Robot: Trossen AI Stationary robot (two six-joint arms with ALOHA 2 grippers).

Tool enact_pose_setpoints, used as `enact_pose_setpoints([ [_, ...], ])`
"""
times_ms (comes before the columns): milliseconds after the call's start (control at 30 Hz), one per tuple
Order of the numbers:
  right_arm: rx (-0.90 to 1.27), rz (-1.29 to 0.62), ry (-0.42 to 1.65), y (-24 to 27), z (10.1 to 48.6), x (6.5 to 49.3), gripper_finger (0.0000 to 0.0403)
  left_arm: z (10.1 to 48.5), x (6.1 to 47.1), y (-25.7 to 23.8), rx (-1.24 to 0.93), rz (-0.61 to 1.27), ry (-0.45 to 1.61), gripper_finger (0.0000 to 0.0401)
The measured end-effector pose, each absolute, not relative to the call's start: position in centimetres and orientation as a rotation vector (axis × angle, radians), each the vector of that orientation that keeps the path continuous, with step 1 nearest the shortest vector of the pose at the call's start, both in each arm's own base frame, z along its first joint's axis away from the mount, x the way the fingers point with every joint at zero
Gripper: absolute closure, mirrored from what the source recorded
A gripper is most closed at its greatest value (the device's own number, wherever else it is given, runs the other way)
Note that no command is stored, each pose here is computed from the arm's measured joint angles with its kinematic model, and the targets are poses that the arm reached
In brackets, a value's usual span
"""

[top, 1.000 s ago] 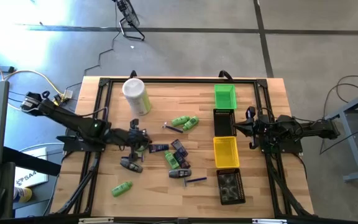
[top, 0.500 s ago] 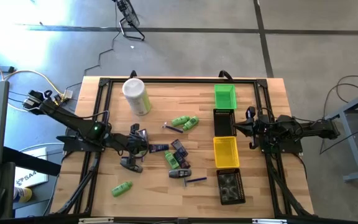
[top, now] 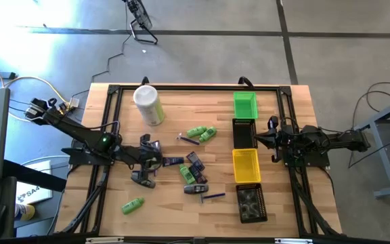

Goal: Pick & Place Travel size toiletries
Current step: Put the blue shave cream into the green basket

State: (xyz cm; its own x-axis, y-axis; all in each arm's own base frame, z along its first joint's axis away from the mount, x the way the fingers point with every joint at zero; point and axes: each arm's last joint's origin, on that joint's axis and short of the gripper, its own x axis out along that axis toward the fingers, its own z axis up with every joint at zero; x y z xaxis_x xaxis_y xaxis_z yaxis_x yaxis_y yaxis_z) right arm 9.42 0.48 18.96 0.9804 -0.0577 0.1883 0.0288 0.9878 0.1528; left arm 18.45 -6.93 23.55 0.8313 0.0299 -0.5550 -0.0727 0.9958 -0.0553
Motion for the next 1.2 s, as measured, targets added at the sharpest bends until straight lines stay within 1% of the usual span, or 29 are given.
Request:
enact_pose_setpoints([
  [167,0.15,-0.043,-0.193,0.5,19.0,9.4,0.0399,23.4,18.3,-6.9,-0.084,0.063,0.605,0.021],
  [300,0.15,-0.042,-0.193,0.5,19.0,9.4,0.0399,23.4,18.4,-6.9,-0.086,0.062,0.6,0.0151],
  [433,0.15,-0.042,-0.193,0.5,19.0,9.4,0.0399,23.4,18.4,-6.9,-0.085,0.066,0.598,0.0106],
  [533,0.15,-0.043,-0.193,0.5,19.0,9.4,0.0399,23.4,18.4,-6.9,-0.085,0.067,0.598,0.0083],
  [633,0.15,-0.043,-0.193,0.5,19.0,9.4,0.0399,23.5,18.4,-6.9,-0.083,0.077,0.593,0.0074],
  [967,0.15,-0.04,-0.193,0.5,19.0,9.4,0.0399,23.6,18.5,-6.4,-0.044,0.22,0.541,0.0073],
  [1200,0.15,-0.04,-0.193,0.5,19.0,9.4,0.0399,22.4,19.7,-6.9,-0.063,0.266,0.56,0.0073],
])
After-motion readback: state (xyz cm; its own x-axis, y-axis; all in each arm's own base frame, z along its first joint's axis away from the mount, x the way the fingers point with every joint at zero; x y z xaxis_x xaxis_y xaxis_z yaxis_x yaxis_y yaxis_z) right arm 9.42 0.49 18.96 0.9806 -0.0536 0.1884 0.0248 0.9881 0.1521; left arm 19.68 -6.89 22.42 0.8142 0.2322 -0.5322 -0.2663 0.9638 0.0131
